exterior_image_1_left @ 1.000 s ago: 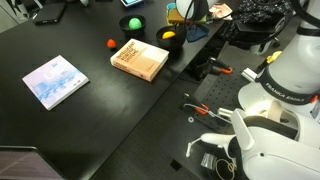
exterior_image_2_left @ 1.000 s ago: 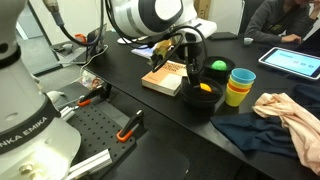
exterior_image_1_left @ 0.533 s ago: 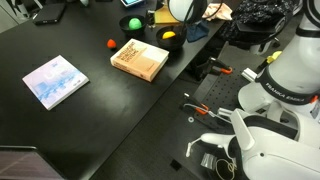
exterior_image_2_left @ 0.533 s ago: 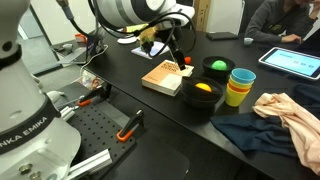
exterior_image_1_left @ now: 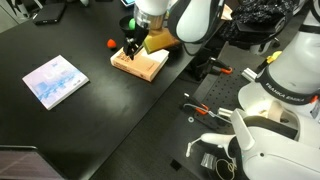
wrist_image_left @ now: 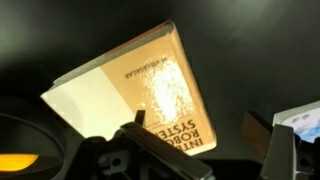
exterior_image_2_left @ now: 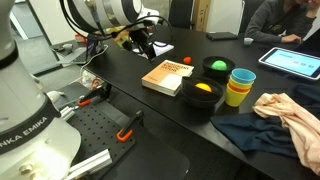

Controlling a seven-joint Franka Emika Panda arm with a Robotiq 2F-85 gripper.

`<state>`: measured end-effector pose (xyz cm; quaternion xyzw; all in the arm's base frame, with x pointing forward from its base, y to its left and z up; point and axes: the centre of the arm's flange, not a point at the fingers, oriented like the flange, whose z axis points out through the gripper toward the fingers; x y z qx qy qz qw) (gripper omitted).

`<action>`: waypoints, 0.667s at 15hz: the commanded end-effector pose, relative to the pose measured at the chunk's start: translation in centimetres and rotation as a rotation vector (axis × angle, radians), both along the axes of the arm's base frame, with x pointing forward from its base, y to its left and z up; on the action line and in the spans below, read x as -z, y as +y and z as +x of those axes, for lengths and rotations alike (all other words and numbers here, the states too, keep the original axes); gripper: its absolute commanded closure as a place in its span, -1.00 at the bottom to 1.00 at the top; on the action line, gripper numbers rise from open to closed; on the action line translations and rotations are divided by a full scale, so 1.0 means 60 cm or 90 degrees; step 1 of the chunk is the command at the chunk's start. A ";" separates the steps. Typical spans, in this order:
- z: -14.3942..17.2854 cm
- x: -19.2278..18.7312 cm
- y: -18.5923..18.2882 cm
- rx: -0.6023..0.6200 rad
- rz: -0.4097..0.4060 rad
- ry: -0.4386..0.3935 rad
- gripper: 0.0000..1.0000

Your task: Pick up the black bowl on top of the book and put it in the empty black bowl then open the orange book and flip the pages.

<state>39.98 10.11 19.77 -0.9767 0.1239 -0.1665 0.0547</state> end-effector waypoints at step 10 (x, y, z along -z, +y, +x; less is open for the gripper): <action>0.091 0.118 -0.144 -0.097 0.026 0.078 -1.00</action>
